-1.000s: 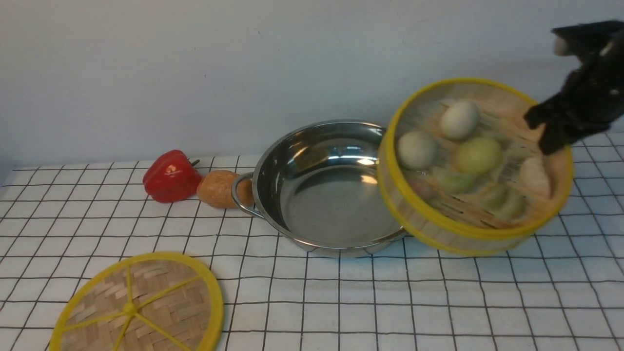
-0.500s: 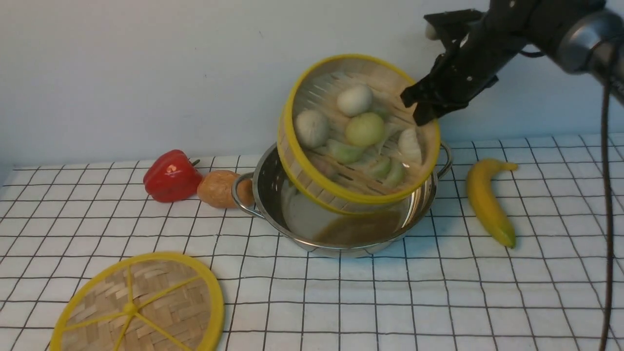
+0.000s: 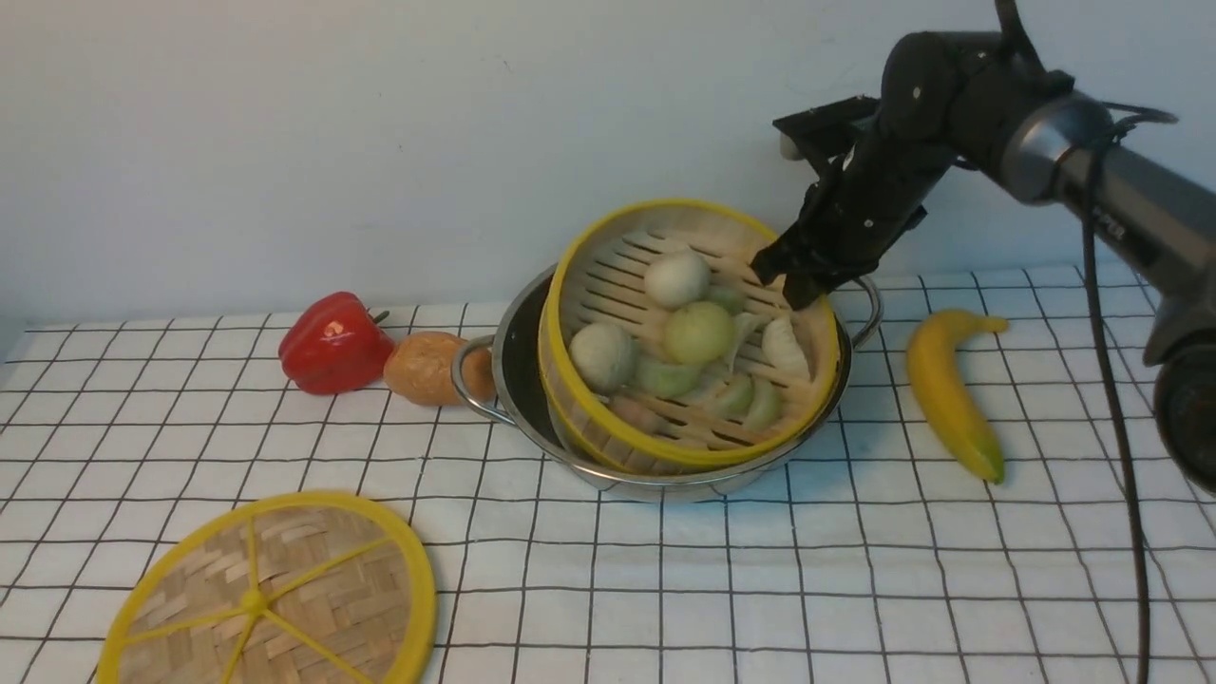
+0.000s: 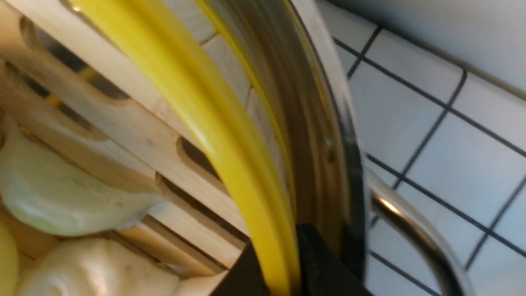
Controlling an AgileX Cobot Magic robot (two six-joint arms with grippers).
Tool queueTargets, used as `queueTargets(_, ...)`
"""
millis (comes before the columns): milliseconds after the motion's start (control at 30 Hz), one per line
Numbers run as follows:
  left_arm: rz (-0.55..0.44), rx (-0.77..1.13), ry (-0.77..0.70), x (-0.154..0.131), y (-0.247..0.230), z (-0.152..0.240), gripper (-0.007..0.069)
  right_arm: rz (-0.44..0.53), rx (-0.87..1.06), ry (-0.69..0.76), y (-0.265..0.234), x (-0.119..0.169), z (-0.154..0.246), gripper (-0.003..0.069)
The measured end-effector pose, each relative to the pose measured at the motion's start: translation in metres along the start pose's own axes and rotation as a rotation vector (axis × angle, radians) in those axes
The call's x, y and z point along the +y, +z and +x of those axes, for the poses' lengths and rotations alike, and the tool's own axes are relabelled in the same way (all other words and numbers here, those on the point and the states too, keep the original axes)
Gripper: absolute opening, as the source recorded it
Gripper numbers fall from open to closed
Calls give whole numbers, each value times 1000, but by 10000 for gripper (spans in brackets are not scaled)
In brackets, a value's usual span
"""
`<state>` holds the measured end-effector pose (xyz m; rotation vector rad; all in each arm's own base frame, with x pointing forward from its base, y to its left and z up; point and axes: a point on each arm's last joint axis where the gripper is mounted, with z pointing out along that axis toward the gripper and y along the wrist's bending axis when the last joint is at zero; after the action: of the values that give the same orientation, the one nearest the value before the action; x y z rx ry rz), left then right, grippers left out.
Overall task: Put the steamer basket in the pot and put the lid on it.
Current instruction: Use the right arm to put the steamer into the iron steamer pot in the middle
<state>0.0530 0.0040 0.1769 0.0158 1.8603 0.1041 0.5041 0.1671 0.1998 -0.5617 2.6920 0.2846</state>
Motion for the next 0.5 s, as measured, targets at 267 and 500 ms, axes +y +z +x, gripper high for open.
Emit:
queueTargets(267, 0, 0, 0, 0, 0, 0, 243, -40, -9, -34, 0, 7, 0, 388)
queueTargets(500, 0, 0, 0, 0, 0, 0, 243, 69, -227, 54, -70, 6, -31, 492)
